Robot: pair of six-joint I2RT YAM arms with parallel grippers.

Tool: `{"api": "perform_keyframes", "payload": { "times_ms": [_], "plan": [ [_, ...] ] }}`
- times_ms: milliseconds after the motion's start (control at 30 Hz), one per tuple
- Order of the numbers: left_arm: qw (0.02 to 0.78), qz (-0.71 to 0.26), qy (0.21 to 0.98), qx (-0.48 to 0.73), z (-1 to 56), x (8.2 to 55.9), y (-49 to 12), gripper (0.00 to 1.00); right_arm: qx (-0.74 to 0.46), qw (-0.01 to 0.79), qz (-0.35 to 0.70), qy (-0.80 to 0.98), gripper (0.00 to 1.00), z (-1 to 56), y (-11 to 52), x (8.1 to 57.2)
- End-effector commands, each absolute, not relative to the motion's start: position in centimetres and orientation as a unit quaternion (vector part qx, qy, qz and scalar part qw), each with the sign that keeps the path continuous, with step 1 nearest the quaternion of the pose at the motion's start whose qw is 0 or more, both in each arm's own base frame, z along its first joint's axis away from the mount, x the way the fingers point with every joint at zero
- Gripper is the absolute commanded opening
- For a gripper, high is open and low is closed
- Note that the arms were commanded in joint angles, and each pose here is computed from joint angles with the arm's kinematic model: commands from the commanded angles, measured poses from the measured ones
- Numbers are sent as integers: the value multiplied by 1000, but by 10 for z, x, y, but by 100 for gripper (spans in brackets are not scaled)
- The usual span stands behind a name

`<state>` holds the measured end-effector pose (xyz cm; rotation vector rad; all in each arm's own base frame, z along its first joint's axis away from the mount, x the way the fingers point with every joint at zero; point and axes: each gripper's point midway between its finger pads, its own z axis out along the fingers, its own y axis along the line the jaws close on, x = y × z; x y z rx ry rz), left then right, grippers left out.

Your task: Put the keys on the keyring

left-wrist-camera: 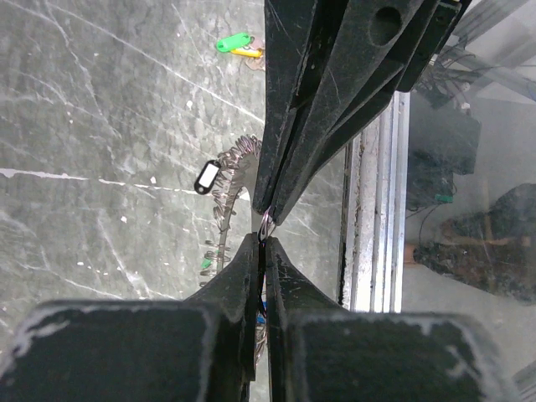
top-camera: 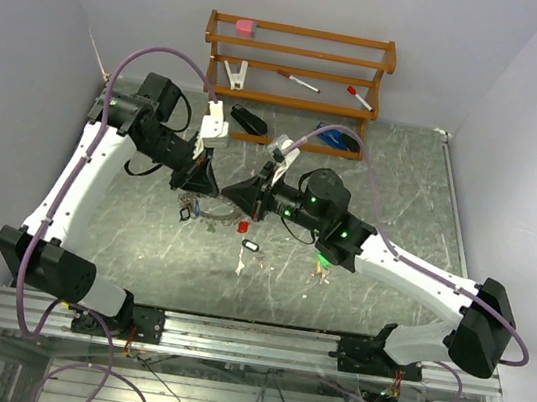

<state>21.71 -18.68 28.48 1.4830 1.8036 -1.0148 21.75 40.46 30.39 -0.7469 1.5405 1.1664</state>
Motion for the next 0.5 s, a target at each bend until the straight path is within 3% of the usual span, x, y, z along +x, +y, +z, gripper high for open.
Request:
{"api": "perform_keyframes", "payload": {
  "times_ms": [0,467],
  "plan": [
    [331,-354,671,561,302,225,-184,7,-295,527,491,628,0,323,394,215],
    [345,-343,674,557,306,231,-184,7,-289,504,493,648,0,310,390,209]
  ]
}}
